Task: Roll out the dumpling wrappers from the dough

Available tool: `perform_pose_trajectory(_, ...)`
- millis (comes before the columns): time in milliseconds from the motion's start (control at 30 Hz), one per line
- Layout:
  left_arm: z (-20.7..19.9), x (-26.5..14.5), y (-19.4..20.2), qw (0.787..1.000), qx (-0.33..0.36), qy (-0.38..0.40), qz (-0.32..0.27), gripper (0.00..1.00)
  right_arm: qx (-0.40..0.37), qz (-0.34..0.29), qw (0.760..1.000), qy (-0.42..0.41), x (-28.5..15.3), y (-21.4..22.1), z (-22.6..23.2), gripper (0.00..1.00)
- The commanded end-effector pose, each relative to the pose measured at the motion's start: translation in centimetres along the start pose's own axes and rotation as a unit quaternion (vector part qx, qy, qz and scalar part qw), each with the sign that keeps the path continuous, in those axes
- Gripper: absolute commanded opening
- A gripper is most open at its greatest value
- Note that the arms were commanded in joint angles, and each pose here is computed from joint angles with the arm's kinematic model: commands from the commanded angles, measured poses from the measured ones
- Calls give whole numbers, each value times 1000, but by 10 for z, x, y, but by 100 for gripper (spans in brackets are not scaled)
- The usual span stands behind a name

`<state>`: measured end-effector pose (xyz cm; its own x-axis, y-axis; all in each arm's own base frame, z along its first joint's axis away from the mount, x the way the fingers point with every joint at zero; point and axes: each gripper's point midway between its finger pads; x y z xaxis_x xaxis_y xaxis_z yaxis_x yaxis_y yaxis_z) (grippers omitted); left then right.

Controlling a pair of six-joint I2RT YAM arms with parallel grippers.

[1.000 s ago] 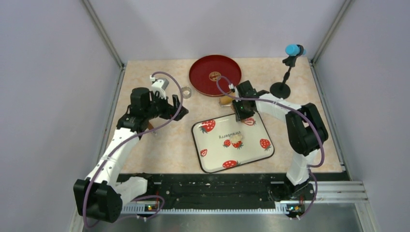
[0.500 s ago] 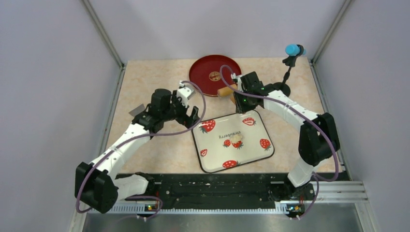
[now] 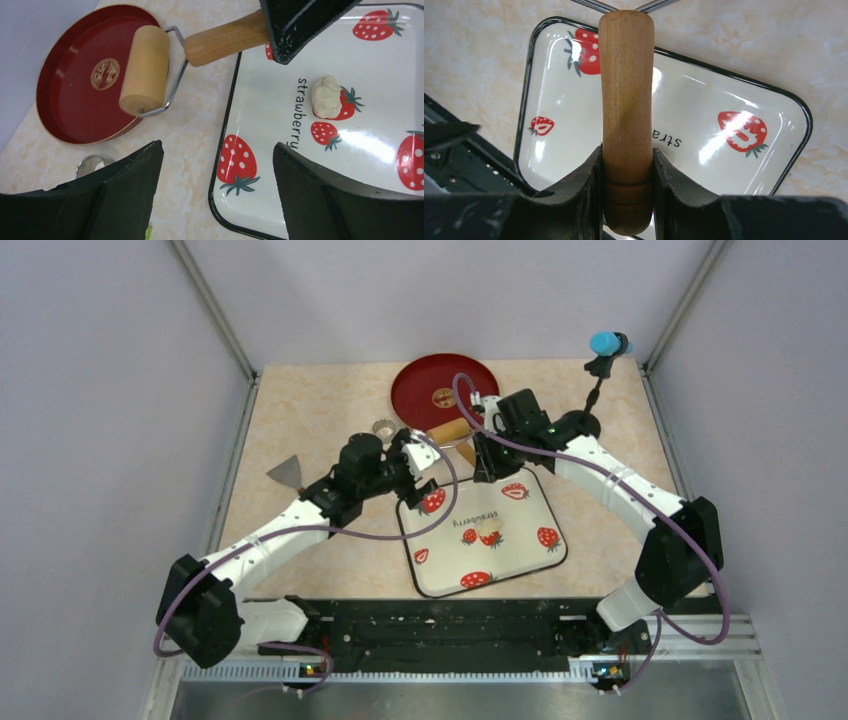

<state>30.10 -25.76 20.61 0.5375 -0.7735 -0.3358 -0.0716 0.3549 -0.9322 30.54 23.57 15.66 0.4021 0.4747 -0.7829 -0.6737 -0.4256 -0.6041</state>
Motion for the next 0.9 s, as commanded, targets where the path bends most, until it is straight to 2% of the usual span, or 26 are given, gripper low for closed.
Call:
perform_pose_trajectory(0, -1, 15, -20, 992, 123, -13, -11, 84, 2, -64, 997, -52, -30, -27, 29, 0)
perform_pose_trajectory(133, -2, 24, -21, 983, 180, -44, 7, 82, 7, -61, 995, -75, -31, -26, 39, 0)
perform_pose_trajectory(200, 3, 25, -24, 977, 200, -67, 13, 78, 10, -57, 995, -75, -31, -23, 40, 0)
perform_pose_trajectory(500, 17, 17, -40, 966, 226, -129, -4, 75, 13, -48, 996, -70, -29, -17, 38, 0)
perform_pose_trajectory(867, 19, 33, -27, 964, 232, -127, 11, 76, 8, -47, 995, -83, -29, -19, 43, 0)
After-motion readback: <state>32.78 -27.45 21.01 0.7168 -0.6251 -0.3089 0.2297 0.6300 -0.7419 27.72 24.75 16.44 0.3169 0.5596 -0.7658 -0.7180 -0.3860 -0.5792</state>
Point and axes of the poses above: each gripper's point midway between its finger pads, its own x axis out along the fingers, its own z axis along the line the jaws close on, y = z × x, and after that the axes turned 6 degrees about -x, right-handed
